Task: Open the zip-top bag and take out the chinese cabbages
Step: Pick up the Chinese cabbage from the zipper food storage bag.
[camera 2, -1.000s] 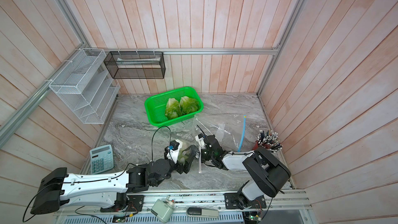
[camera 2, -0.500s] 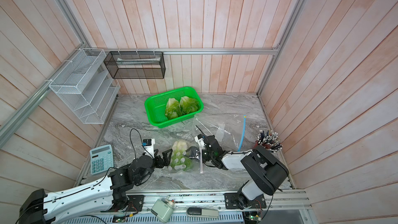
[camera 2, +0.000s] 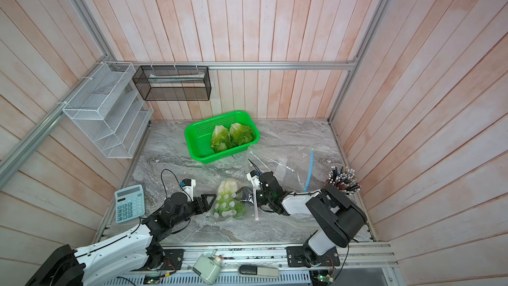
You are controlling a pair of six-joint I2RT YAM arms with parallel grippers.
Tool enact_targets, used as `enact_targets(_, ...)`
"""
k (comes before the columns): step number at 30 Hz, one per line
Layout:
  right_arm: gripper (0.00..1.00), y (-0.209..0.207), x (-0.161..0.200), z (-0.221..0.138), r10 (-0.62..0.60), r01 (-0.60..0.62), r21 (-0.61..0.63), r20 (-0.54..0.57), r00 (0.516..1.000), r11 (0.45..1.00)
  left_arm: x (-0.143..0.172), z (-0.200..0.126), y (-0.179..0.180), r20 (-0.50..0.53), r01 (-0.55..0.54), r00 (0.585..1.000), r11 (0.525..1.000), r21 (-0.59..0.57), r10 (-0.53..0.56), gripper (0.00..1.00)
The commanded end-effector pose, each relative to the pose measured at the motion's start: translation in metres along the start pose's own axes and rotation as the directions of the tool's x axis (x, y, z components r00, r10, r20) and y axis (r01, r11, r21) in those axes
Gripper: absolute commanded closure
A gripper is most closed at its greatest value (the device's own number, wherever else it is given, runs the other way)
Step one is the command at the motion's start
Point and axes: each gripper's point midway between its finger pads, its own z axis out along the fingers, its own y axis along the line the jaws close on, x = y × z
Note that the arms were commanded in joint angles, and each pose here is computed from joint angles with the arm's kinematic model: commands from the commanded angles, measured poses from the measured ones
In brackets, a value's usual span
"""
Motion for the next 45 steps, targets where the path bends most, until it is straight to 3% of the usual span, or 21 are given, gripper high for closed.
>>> enact_targets(1,0.19,0.006,-0.007,0.004,-0.025,0.025,-0.023,0.001,1.000,0.999,0.002,0.002,-0.022,-0.038,0.010,0.999,0.992,0.123,-0.005,0.22)
enact_targets(8,0.19,0.004,-0.007,0.007,-0.021,0.021,-0.021,-0.008,1.000,1.000,0.010,0.010,-0.020,-0.077,0.037,0.997,0.990,0.135,-0.027,0.31)
enact_targets(16,0.18,0.006,-0.006,0.009,-0.022,0.022,-0.034,-0.012,1.000,0.999,0.006,0.016,-0.025,-0.083,0.019,0.997,0.991,0.133,-0.008,0.63)
enact_targets(29,0.18,0.009,-0.004,0.005,-0.027,0.027,-0.059,0.004,1.000,0.998,-0.003,0.017,-0.039,-0.068,-0.025,0.997,0.989,0.148,0.036,0.96)
enact_targets(36,0.15,0.010,-0.002,0.003,-0.029,0.029,-0.068,0.000,1.000,0.997,-0.010,0.022,-0.062,-0.046,-0.110,0.992,0.981,0.159,0.119,1.00)
enact_targets(45,0.02,0.020,-0.003,0.001,-0.026,0.028,-0.132,0.016,1.000,0.991,-0.015,0.024,-0.093,-0.015,-0.228,0.972,0.951,0.209,0.236,1.00)
